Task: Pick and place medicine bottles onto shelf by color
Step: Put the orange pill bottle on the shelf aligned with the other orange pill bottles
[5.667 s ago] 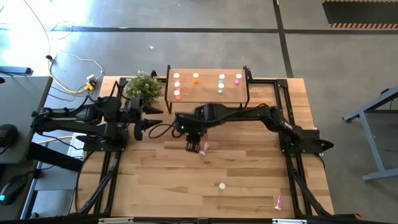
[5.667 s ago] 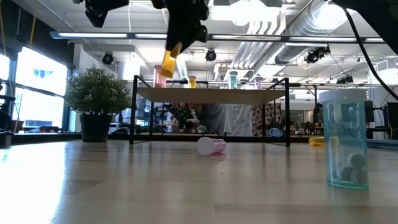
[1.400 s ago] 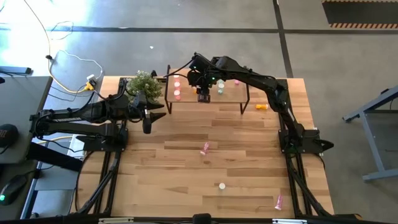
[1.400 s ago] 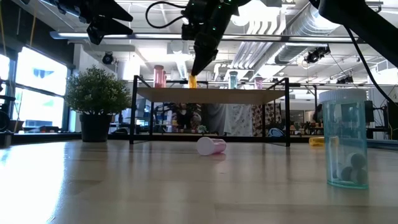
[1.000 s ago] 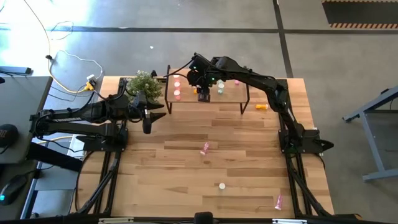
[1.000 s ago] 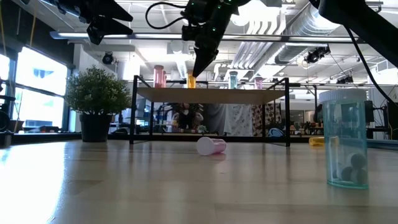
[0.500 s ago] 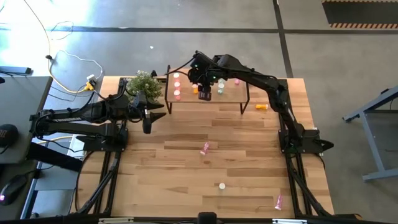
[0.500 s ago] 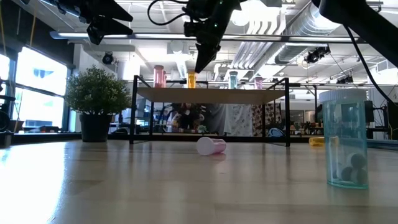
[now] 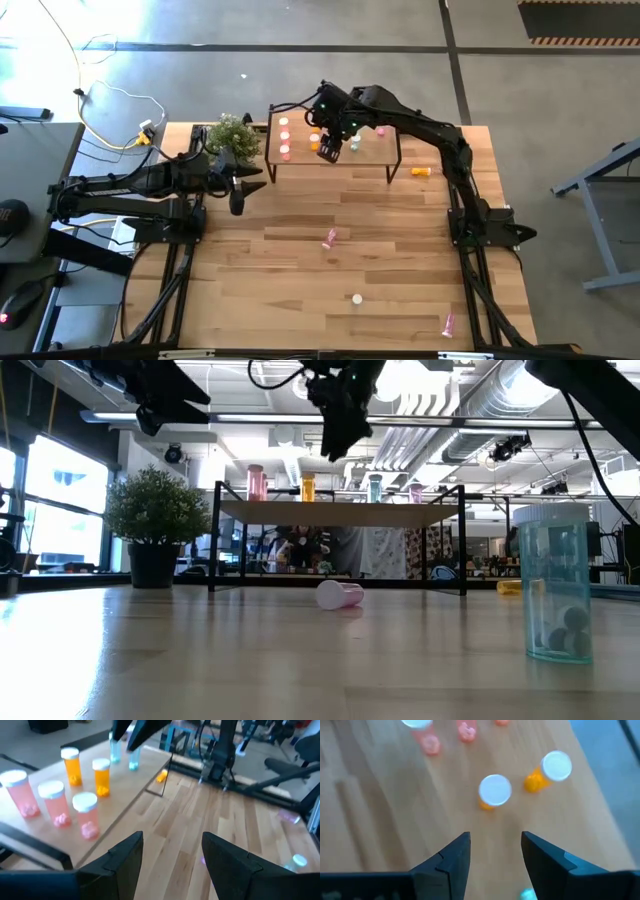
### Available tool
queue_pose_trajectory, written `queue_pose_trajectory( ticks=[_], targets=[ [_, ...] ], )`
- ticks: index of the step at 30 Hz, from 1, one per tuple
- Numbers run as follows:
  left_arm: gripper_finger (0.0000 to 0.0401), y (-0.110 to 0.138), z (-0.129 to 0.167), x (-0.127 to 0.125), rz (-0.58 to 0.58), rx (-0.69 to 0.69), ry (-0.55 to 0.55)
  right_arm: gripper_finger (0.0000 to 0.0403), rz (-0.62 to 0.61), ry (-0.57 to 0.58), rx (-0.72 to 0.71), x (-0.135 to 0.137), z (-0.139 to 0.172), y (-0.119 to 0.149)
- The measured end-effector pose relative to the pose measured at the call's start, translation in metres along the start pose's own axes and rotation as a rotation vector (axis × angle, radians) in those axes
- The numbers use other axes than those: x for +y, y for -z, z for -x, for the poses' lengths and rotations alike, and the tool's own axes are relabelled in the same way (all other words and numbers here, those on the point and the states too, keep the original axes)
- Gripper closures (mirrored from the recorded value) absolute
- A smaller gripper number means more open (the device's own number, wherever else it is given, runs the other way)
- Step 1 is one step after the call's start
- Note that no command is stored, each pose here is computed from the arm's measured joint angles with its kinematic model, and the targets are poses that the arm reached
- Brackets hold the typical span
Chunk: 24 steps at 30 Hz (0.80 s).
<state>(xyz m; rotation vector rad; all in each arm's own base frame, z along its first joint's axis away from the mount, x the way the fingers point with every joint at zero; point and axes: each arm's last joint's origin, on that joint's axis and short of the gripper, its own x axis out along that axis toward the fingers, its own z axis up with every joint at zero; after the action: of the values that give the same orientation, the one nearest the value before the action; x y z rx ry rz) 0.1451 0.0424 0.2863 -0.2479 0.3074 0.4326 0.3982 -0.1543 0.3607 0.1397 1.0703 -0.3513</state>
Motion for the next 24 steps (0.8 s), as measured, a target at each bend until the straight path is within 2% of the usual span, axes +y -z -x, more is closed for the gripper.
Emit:
queue_pose_trajectory(
  ticks=[8,13,19,24],
  targets=[
    [0.0206,0.004,0.0,0.001,-0.061,0.043,-0.008,0.0235,-0.226,-0.044,-0.067,0.032,0.04,0.005],
    [0.0206,0.005,0.0,-0.001,-0.096,0.06,0.076,0.0235,-0.335,-0.077,-0.05,0.058,0.052,0.011],
    [0.0206,0.007,0.001,-0.004,-0.122,0.087,0.142,0.0235,-0.425,-0.069,0.039,0.097,0.056,0.025],
    [0.0206,0.009,0.001,-0.004,-0.122,0.11,0.155,0.0235,-0.442,-0.045,0.057,0.129,0.063,0.036]
  ],
)
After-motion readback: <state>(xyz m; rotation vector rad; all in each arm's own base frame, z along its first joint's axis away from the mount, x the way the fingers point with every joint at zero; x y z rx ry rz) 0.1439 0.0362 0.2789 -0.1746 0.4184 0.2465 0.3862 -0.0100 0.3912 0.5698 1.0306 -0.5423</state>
